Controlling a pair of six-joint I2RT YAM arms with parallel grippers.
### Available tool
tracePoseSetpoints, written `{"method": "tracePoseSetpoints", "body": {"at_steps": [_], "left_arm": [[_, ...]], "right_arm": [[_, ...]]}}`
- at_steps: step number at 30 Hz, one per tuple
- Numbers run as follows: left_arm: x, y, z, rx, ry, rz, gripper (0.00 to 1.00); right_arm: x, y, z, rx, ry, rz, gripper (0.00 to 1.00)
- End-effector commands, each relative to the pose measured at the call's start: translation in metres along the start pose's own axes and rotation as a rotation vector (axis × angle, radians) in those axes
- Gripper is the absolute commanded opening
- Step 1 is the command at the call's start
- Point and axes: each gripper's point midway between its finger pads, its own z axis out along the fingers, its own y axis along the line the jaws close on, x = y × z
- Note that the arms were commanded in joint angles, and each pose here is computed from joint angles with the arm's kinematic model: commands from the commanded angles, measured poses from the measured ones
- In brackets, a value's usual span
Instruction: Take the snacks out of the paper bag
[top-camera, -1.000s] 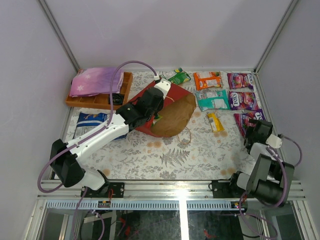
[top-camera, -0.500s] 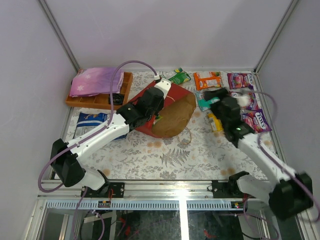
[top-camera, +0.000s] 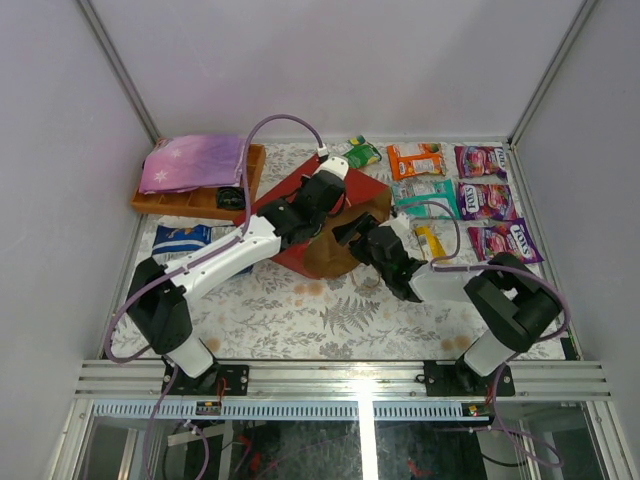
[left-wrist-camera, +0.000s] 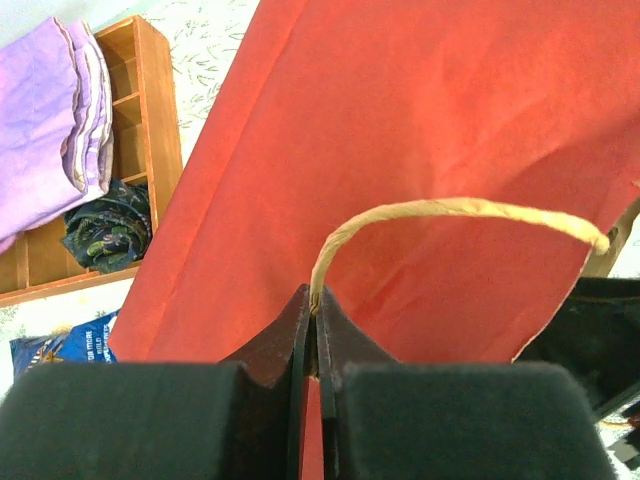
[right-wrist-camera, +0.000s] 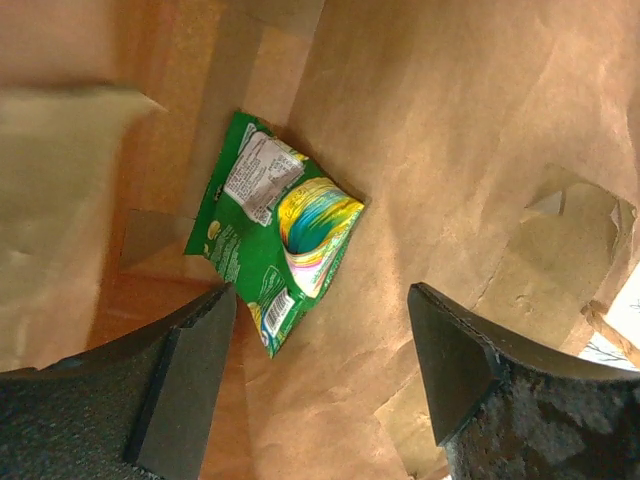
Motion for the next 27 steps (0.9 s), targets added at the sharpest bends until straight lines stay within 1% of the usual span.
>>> {"method": "tracePoseSetpoints", "body": {"at_steps": [1,5,8,11,12,16,21,25,27], "left_arm": [[-0.014,0.008,0.003,-0.061,0.0,-0.056,0.0],[-0.02,0.001,0.006,-0.037,-0.006,-0.065,0.0],[-0.024,-0.005,0.008,-0.012,-0.006,-0.071,0.0],[-0.029,-0.008,0.006,0.008,-0.014,-0.081,0.0],[-0.029,-0.009,0.005,0.011,-0.016,-0.082,0.0],[-0.03,-0.008,0.0,0.026,-0.022,-0.095,0.0],[-0.031,-0.012,-0.003,0.054,-0.026,-0.105,0.0],[-0.033,-0.014,-0.003,0.069,-0.032,-0.114,0.0],[-0.034,-0.016,-0.003,0.077,-0.034,-0.118,0.0]], "right_arm": [[-0.007,0.016,0.005,-0.07,-0.087,0.101,0.78],[0.025,0.003,0.016,-0.036,0.001,0.086,0.81],[0.05,0.007,0.033,-0.043,0.093,0.103,0.84],[0.071,0.012,0.05,-0.054,0.172,0.155,0.86],[0.075,0.011,0.054,-0.042,0.184,0.193,0.87],[0.087,0.01,0.071,-0.018,0.213,0.253,0.88],[0.11,0.007,0.087,0.023,0.296,0.321,0.87],[0.12,-0.014,0.1,0.116,0.285,0.354,0.85],[0.121,-0.017,0.107,0.12,0.273,0.374,0.81]]}}
